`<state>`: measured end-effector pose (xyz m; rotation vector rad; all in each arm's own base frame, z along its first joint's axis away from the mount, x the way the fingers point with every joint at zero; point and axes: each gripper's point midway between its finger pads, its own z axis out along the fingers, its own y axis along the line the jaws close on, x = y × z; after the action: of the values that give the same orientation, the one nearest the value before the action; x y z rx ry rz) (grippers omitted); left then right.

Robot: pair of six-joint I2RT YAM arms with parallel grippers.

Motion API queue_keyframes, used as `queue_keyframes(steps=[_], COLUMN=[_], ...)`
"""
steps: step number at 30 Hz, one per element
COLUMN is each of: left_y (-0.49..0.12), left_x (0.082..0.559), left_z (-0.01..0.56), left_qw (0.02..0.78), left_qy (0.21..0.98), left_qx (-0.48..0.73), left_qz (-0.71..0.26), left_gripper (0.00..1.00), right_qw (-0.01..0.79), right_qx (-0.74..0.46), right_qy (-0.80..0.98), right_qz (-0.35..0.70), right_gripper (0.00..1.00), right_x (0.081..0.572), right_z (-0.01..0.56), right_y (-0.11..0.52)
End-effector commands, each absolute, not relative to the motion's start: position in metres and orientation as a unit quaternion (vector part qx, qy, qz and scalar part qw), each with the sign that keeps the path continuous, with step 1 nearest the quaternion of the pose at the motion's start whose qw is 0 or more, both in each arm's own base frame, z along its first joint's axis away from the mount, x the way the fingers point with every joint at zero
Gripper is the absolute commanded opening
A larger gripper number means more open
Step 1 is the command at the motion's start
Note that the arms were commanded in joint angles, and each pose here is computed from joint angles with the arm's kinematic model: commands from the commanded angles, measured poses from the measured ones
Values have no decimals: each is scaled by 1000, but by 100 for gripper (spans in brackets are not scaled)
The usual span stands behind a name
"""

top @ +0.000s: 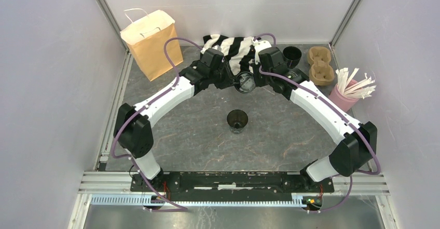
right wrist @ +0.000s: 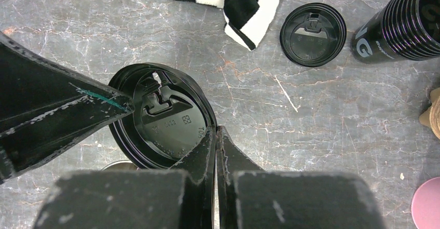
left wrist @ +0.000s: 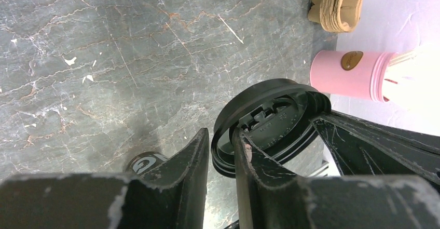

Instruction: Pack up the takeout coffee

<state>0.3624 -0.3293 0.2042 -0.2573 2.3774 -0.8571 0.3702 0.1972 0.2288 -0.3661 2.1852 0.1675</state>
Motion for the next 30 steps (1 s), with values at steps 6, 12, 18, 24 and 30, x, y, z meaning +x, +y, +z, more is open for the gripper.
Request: queue_keyframes(steps=[6, 12, 18, 24, 30], left_y=[-339, -337, -330, -302, -285], left_x=[372, 375, 373, 359, 318], left_z=[202, 207, 229, 292, 404], left_qw=[303, 312, 320, 301, 302], left_qy=[889, 888, 877, 802, 654], left_qx=[-101, -98, -83, -95, -21], left_qz=[-328, -325, -348, -507, -693], left_gripper=[24, 6, 2, 2, 2], right_qw=[474, 476, 479, 510, 498], right_qx=[-138, -142, -157, -167, -183], right_qy=[865, 863, 859, 832, 759], right_qz=[91, 95, 86, 140, 376], right_gripper=[0, 0, 37, 63, 84], right_x=[372, 371, 361, 336, 297], right_z=[252, 258, 285, 362, 405], right_y=[204, 205, 196, 180, 207])
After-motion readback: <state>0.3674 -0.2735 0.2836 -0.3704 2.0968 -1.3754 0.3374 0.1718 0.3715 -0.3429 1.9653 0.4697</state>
